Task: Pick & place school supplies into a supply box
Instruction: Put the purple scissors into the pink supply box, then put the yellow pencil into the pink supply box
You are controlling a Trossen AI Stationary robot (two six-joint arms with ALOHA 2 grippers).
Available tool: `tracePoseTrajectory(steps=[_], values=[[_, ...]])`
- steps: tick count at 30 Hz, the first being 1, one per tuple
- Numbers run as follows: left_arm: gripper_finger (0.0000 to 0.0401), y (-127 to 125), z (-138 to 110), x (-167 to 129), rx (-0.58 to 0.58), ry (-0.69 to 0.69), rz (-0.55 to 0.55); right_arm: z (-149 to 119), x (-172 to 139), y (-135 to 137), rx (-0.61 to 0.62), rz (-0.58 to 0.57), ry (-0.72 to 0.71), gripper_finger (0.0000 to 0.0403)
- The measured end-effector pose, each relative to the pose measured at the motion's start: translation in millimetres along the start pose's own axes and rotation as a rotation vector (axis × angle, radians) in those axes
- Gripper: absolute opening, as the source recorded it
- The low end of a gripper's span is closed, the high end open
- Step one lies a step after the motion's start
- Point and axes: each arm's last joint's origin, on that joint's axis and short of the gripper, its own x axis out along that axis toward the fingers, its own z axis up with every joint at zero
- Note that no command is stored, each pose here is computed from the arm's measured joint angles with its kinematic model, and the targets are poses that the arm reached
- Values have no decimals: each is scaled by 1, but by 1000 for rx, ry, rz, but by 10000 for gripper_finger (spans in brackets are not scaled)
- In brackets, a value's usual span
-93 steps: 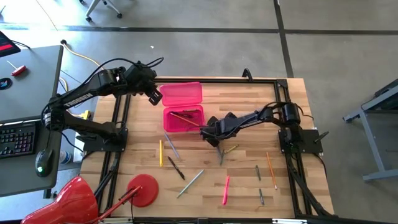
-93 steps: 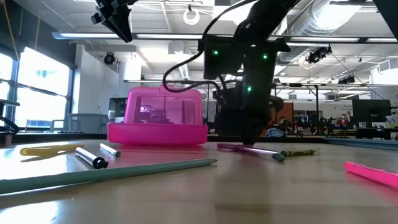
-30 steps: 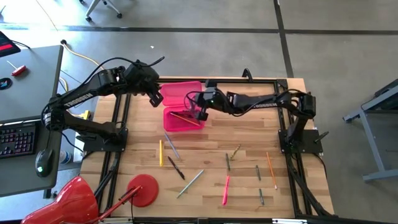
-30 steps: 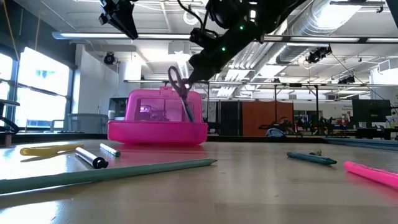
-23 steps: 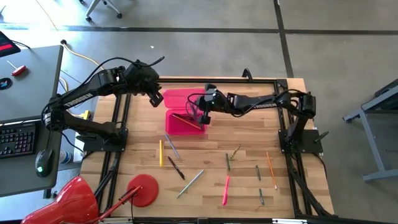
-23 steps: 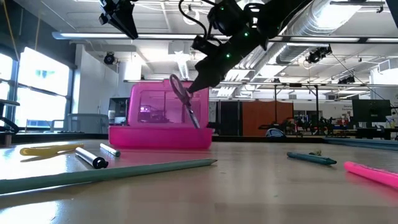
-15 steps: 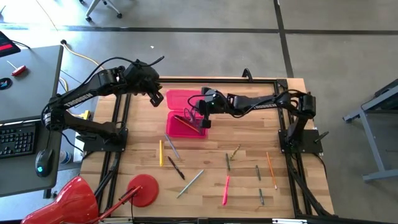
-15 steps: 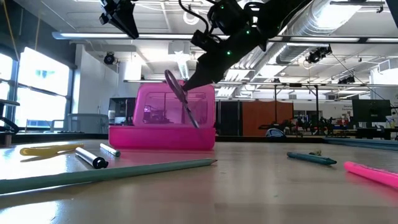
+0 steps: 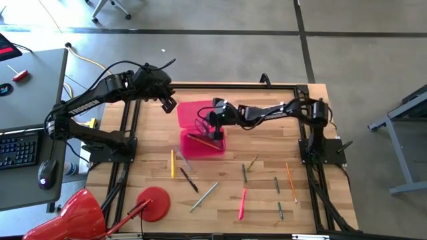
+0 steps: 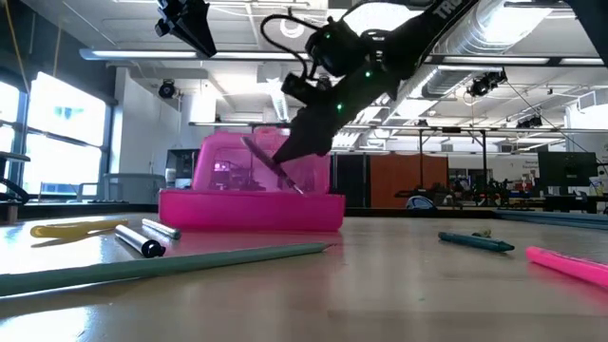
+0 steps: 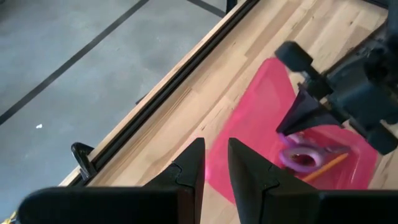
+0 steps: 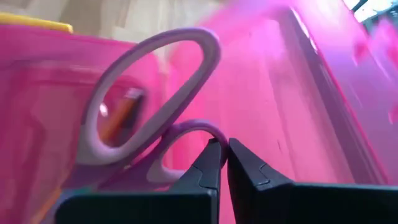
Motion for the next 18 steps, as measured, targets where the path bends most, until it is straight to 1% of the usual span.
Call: tracePoseTrajectory(steps=[3,6,11,15,18], values=[[101,0,0,0,1,2,0,-3,3,2,-29,7,8,0],[101,0,0,0,6,3,1,-3,4,3,-31,25,5,6],[101,0,0,0,10,2,10,-2,4,4,-40,32,-6,34],[101,1,0,0,11,0,24,-1,4,7,-106,84,-30,62],[101,1,0,0,12,0,24,0,4,8,-109,67,-32,76]])
